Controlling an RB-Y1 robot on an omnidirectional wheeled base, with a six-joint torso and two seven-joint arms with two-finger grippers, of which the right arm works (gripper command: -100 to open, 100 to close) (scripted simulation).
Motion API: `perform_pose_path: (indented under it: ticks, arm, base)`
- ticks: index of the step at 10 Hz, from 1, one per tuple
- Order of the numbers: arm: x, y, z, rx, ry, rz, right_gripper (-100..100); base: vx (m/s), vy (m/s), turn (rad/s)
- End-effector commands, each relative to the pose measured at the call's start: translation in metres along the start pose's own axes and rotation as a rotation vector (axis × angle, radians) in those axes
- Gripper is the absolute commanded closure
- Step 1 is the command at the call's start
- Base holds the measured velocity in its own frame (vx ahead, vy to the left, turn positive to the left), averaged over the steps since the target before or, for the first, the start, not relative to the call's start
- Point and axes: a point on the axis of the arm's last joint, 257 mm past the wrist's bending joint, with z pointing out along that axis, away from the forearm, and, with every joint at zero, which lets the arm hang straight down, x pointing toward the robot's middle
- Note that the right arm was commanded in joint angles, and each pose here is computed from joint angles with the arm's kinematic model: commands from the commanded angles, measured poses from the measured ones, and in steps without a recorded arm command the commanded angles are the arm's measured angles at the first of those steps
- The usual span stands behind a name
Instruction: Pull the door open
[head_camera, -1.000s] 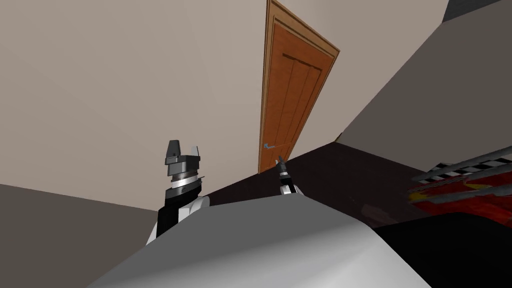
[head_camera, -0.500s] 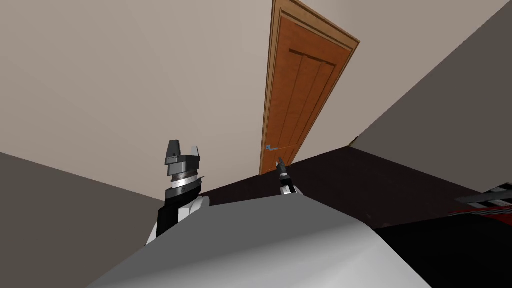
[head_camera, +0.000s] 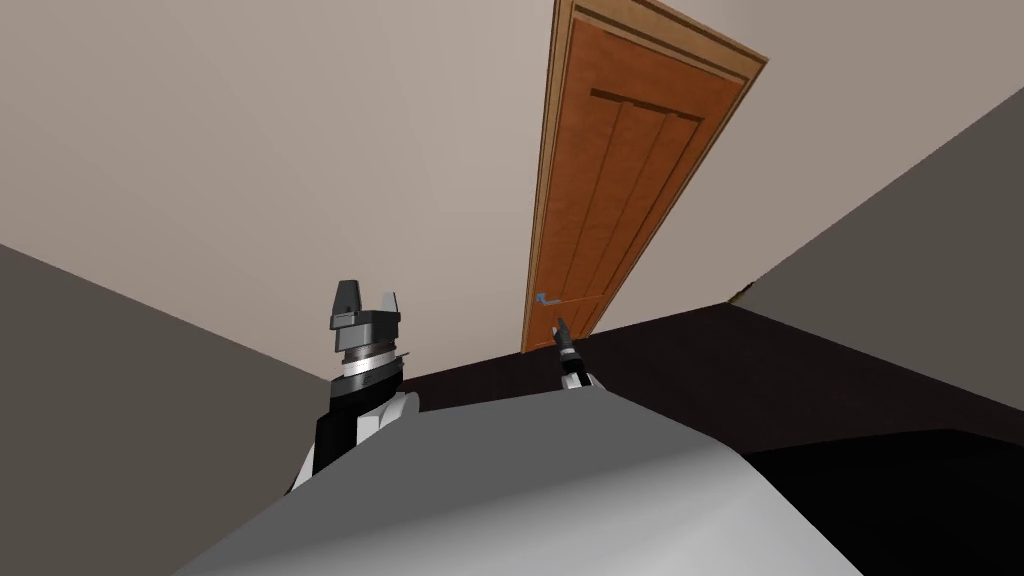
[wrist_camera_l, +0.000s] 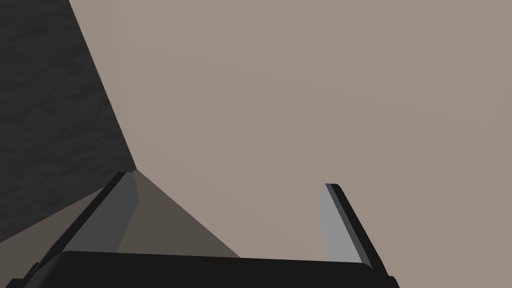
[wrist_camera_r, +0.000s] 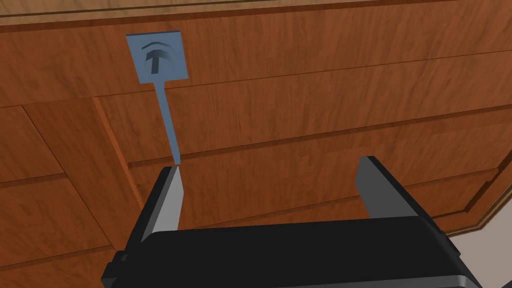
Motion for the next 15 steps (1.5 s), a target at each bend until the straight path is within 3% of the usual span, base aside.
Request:
perform_pose_path:
  ticks: [1, 4, 15]
  arm:
    - [-0.007, -0.012, -0.0018, 0.029, -0.011, -0.002, -100]
    - [-0.014, -0.026, -0.0043, 0.059, -0.023, -0.004, -100]
    - [-0.039, -0.069, -0.0169, 0.161, -0.070, -0.015, -100]
  base:
    - [0.031, -0.120, 0.256]
    - [0.039, -0.147, 0.164]
    - [0.018, -0.085, 0.129]
